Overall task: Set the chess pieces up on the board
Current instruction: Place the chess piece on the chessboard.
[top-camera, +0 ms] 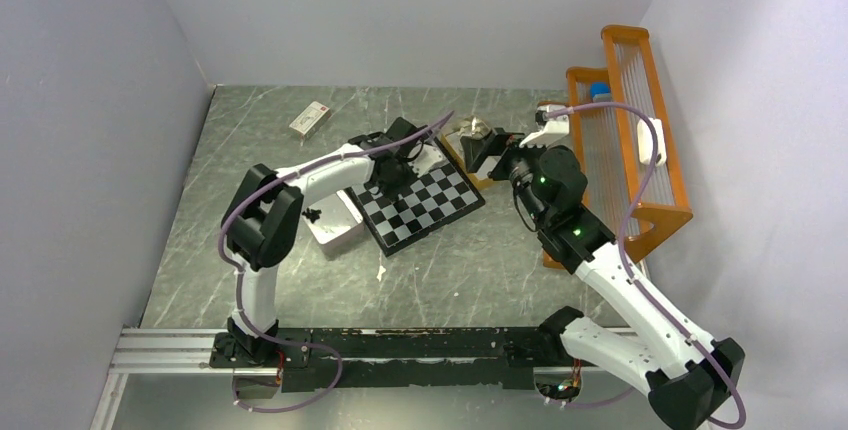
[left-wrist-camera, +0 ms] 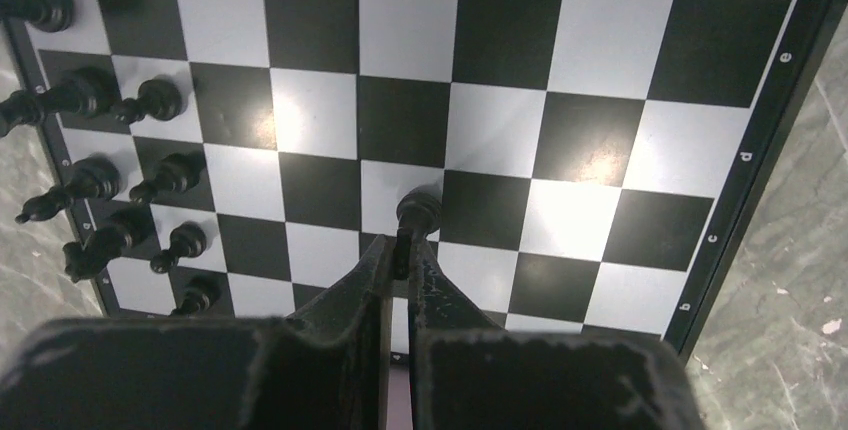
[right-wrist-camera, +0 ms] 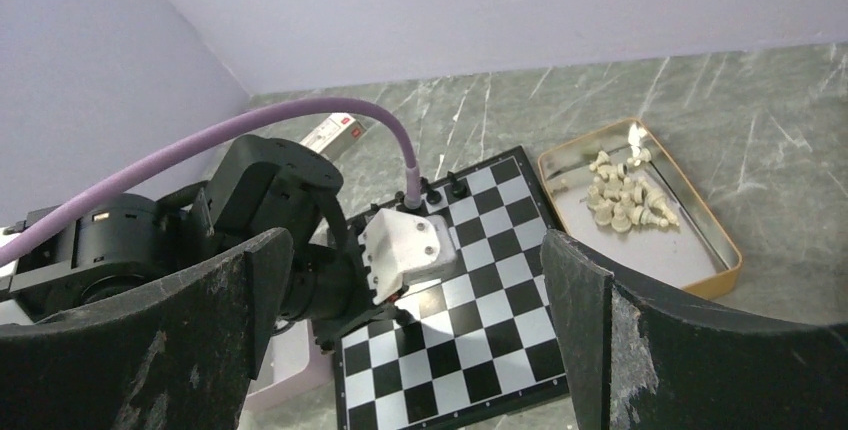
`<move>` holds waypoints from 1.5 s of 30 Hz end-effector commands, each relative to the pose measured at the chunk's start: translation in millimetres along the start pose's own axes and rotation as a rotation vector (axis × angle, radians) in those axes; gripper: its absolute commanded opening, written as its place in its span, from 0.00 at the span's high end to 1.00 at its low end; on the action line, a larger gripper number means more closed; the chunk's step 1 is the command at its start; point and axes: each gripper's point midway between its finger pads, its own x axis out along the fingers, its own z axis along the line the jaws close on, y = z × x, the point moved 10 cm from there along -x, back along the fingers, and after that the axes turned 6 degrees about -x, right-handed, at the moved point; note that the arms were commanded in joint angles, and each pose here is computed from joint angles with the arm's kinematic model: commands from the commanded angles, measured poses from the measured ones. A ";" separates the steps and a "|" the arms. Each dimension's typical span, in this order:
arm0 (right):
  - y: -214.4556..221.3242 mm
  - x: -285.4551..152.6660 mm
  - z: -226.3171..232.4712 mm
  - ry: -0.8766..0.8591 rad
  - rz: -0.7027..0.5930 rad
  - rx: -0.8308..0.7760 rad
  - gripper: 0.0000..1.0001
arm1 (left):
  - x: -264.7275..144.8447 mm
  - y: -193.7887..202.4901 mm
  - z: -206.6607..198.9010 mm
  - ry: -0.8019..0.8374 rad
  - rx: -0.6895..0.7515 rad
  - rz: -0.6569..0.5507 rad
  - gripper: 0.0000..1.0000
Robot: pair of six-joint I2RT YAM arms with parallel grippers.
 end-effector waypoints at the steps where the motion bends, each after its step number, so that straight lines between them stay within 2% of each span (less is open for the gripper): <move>1: 5.4 1.7 -2.1 0.003 -0.006 -0.017 0.00 | 0.6 -13.0 -4.2 -0.044 0.019 0.005 0.91; 7: 7.4 1.3 -2.0 -0.008 -0.008 -0.019 0.00 | 3.3 -12.1 -7.7 -0.044 0.021 0.015 0.81; 11: 11.2 2.2 -1.3 -0.026 0.008 -0.024 0.00 | -3.7 -15.2 -7.9 -0.041 0.014 -0.018 0.75; 13: 12.8 2.2 -0.8 -0.030 0.017 -0.017 0.00 | -6.5 -17.1 -7.2 -0.044 0.011 -0.032 0.68; 14: 13.5 2.2 -0.5 -0.034 0.019 -0.014 0.00 | -7.8 -18.5 -7.1 -0.045 0.009 -0.039 0.25; 15: 14.0 2.1 -0.4 -0.037 0.020 -0.014 0.00 | -8.6 -19.7 -7.3 -0.043 0.008 -0.046 0.04; 16: 14.7 2.3 -0.2 -0.040 0.023 -0.013 0.00 | -9.2 -20.8 -7.6 -0.039 0.006 -0.052 0.02; 21: 19.0 2.6 1.8 -0.070 0.041 -0.005 0.01 | -23.5 -26.7 -4.0 -0.069 -0.016 -0.113 0.02; 25: 24.2 4.7 5.2 -0.116 0.062 -0.002 0.04 | -49.1 -31.5 10.0 -0.082 -0.089 -0.224 0.01; 28: 31.4 8.8 7.7 -0.155 0.088 -0.007 0.05 | -73.0 -33.1 26.6 -0.057 -0.184 -0.355 0.01; 32: 43.8 17.8 10.8 -0.201 0.131 -0.013 0.11 | -100.8 -15.2 59.0 -0.028 -0.356 -0.501 0.01; 35: 57.3 31.7 9.0 -0.200 0.155 -0.059 0.15 | -112.5 9.3 81.8 -0.093 -0.499 -0.521 0.01; 39: 79.8 54.9 11.4 -0.253 0.255 -0.126 0.26 | -120.3 40.8 90.7 -0.192 -0.534 -0.465 0.01; 41: 93.2 65.3 12.0 -0.263 0.315 -0.139 0.35 | -124.3 57.8 91.1 -0.253 -0.586 -0.450 0.01; 45: 117.0 82.3 19.9 -0.343 0.388 -0.164 0.49 | -133.2 97.0 99.6 -0.200 -0.837 -0.500 0.01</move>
